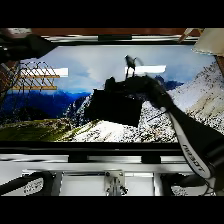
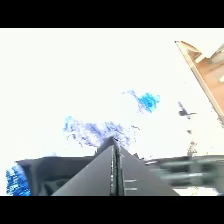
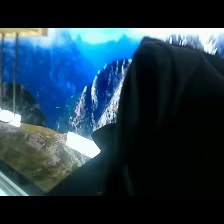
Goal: Fold the shirts.
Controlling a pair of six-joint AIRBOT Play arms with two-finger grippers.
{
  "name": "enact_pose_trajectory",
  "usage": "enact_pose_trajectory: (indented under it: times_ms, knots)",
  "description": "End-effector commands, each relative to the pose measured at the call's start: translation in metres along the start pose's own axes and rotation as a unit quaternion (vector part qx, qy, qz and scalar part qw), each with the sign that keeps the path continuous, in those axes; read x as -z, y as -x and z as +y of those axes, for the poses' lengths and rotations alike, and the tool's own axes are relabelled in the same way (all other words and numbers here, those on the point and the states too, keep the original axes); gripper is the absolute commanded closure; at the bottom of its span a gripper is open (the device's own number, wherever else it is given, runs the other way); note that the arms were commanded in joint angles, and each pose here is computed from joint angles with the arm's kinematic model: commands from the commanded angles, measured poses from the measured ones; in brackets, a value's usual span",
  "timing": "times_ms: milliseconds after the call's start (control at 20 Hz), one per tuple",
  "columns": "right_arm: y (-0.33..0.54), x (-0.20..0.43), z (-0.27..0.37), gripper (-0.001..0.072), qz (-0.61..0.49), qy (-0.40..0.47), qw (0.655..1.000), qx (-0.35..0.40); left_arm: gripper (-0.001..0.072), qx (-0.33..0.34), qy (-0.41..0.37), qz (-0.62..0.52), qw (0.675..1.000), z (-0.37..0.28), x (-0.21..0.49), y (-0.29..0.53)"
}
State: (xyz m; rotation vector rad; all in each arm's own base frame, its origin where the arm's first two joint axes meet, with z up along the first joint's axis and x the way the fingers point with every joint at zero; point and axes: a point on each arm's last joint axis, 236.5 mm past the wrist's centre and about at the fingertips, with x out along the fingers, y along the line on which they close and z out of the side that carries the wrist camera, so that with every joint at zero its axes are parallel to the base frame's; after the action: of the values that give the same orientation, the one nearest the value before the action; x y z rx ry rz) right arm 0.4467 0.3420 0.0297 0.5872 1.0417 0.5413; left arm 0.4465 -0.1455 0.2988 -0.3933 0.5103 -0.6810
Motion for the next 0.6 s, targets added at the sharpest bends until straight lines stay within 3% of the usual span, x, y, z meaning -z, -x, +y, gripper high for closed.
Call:
enact_pose_trajectory:
  times_ms: [0,50,200,350,450,550]
  knots:
    - [-0.055,0.025,-0.011,0.013,0.001,-0.049,0.999,0.006,0.068,-0.007,-0.022,0.017,1.0,-0.014,0.006,0.035]
    - [-0.053,0.025,-0.011,0.0081,0.004,-0.049,0.999,0.006,0.068,-0.002,-0.023,0.027,0.999,-0.017,0.011,0.035]
    - [-0.014,0.017,-0.038,0.0082,0.039,-0.012,0.998,0.048,0.068,0.003,-0.021,0.038,0.999,-0.019,0.019,0.031]
    - [0.064,0.005,-0.112,0.0081,0.09,0.01,0.983,0.16,0.068,0.003,-0.022,0.038,0.999,-0.019,0.019,0.031]
    - [0.12,0.011,-0.178,0.0082,0.142,-0.013,0.958,0.25,0.068,0.003,-0.026,0.038,0.999,-0.018,0.019,0.031]
    - [0.144,0.037,-0.216,0.0081,0.199,-0.061,0.941,0.265,0.068,0.003,-0.026,0.037,0.999,-0.018,0.019,0.031]
